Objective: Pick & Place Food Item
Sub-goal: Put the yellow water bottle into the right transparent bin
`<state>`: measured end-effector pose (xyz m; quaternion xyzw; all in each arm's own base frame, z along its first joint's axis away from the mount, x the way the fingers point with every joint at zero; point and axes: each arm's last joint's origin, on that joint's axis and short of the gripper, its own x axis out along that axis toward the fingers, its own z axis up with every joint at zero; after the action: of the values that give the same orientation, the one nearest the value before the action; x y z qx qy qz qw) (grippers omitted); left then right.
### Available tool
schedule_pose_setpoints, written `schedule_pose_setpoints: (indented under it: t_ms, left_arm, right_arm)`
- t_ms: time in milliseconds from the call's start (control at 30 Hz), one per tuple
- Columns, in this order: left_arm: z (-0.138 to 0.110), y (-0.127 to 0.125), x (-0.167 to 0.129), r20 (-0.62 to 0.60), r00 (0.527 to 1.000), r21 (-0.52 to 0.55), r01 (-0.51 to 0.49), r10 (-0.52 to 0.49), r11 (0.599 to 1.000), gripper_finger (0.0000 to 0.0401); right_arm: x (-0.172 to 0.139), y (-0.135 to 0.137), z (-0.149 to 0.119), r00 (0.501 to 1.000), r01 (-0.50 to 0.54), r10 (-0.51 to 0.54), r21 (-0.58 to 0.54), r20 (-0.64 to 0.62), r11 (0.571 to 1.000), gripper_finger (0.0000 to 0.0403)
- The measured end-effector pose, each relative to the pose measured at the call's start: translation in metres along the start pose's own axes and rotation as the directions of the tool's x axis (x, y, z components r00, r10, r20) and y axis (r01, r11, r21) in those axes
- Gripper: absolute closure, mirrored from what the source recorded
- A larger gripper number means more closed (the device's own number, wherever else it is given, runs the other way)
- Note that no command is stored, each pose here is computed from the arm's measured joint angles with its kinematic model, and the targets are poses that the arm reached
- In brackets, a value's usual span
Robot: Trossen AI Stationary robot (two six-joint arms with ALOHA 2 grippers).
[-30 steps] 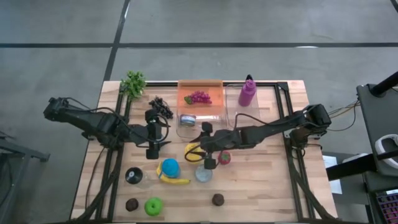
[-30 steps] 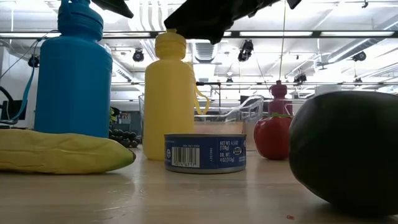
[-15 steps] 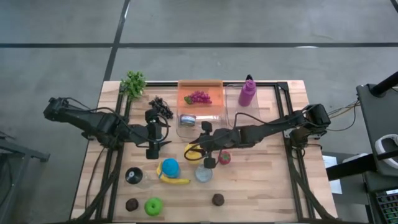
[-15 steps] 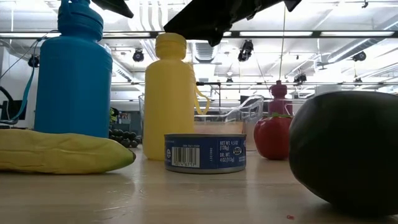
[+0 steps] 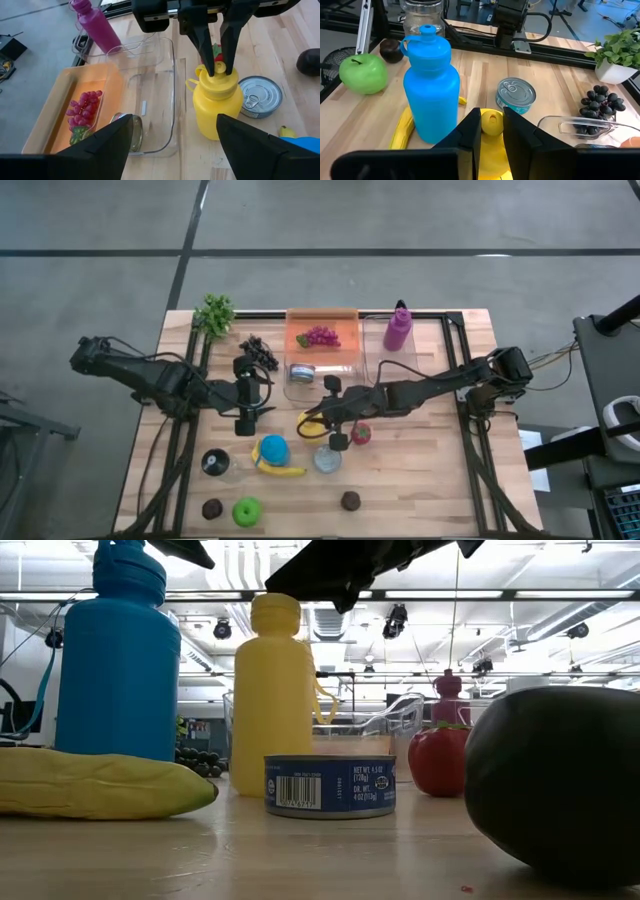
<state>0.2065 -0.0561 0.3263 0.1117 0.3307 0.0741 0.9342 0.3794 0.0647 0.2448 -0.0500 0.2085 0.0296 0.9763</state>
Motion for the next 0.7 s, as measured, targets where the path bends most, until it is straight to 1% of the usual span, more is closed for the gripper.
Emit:
schedule_pose_setpoints:
  t_ms: [200, 333, 467, 700]
  left_arm:
    - [0.000, 0.000, 0.000, 0.001, 1.000, -0.001, 0.000, 0.000, 1.000, 0.0108]
    - [0.000, 0.000, 0.000, 0.003, 1.000, -0.002, 0.000, 0.000, 1.000, 0.0104]
    - [0.001, 0.000, 0.000, 0.006, 1.000, -0.003, 0.001, -0.001, 1.000, 0.0106]
    - [0.001, 0.000, 0.000, 0.014, 1.000, -0.009, 0.002, -0.002, 1.000, 0.0113]
  right_arm:
    - [-0.005, -0.001, 0.003, 1.000, -0.004, 0.004, -0.002, 0.002, 1.000, 0.0347]
    - [-0.013, -0.002, 0.011, 0.999, -0.003, 0.003, 0.002, 0.032, 1.000, 0.0347]
    - [-0.027, -0.004, 0.021, 0.998, -0.002, 0.002, 0.006, 0.059, 1.000, 0.0347]
    - [-0.064, -0.010, 0.041, 0.994, 0.009, -0.010, 0.013, 0.107, 1.000, 0.0347]
